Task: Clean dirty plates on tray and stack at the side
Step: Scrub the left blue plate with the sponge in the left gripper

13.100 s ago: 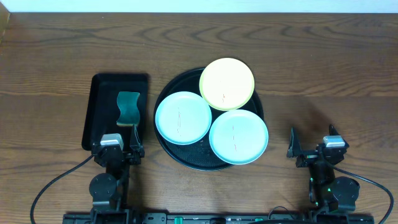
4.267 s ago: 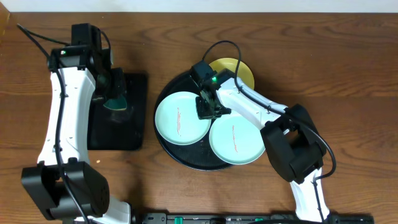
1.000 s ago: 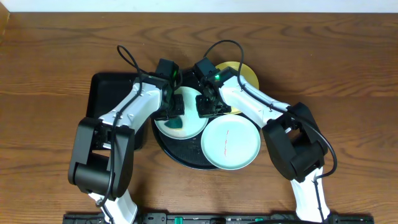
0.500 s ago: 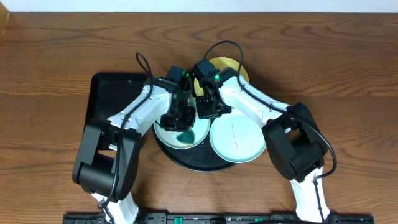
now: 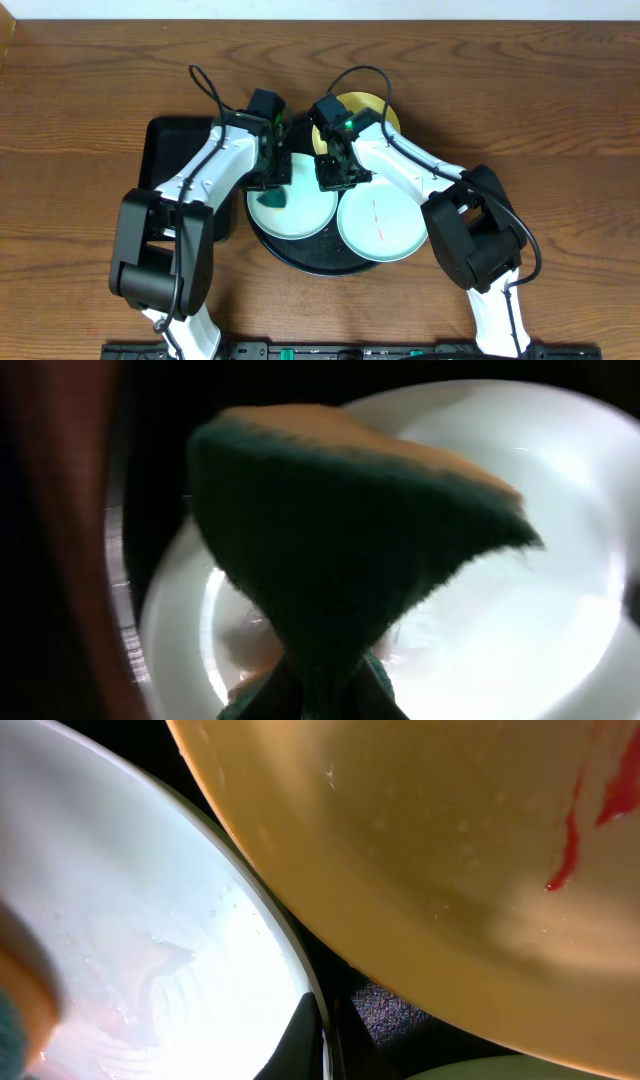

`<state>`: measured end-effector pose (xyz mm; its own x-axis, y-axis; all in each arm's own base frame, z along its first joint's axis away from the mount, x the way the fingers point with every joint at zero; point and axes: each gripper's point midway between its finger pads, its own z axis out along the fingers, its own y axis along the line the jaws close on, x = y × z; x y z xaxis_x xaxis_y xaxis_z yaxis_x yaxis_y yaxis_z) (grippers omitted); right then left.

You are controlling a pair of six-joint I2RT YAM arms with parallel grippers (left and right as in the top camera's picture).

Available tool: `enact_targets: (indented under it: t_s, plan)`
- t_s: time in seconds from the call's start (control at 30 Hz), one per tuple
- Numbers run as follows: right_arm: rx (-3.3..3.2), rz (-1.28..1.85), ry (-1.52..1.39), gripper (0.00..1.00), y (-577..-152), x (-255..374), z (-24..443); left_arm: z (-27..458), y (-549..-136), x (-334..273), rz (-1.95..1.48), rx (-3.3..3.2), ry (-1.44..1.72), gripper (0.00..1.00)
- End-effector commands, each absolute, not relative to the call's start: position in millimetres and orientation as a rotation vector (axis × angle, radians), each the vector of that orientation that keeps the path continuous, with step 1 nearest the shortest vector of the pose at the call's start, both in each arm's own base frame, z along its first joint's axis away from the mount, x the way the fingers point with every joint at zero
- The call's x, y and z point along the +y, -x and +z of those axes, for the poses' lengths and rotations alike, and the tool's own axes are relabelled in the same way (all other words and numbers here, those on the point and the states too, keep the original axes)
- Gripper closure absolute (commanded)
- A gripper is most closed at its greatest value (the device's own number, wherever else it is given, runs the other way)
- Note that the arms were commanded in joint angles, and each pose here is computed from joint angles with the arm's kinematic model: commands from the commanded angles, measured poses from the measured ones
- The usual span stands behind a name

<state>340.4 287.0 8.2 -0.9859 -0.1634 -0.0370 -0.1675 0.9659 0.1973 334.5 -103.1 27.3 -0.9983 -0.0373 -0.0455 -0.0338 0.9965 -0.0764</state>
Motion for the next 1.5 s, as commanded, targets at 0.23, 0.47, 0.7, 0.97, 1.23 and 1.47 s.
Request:
enact_targets:
  t_s: [0.23, 0.47, 0.7, 0.97, 1.23, 1.47]
  plan:
    - [3.113, 0.303, 0.284, 0.99, -335.3, 288.6, 0.6, 19.5, -299.8, -117.1, -0.197, 3.231, 0.075, 0.93]
    - [3.116, 0.301, 0.283, 0.99, -334.8, 288.2, 0.5, 28.6, -291.4, -157.1, -0.553, 3.22, -0.135, 0.93]
    - [3.117, 0.3, 0.284, 0.99, -334.5, 288.0, 0.5, 17.5, -324.9, -90.9, 0.04, 3.108, 0.237, 0.93]
    - [3.116, 0.3, 0.283, 0.99, -334.7, 288.2, 0.5, 18.0, -309.3, -86.3, 0.13, 3.145, 0.321, 0.92]
    - [3.116, 0.301, 0.283, 0.99, -334.6, 288.2, 0.5, 24.0, -283.8, -149.4, -0.361, 3.275, 0.06, 0.93]
    - [3.141, 0.376, 0.29, 0.99, -328.1, 295.1, 2.3, 49.2, -329.6, -125.7, -0.382, 3.147, 0.191, 0.93]
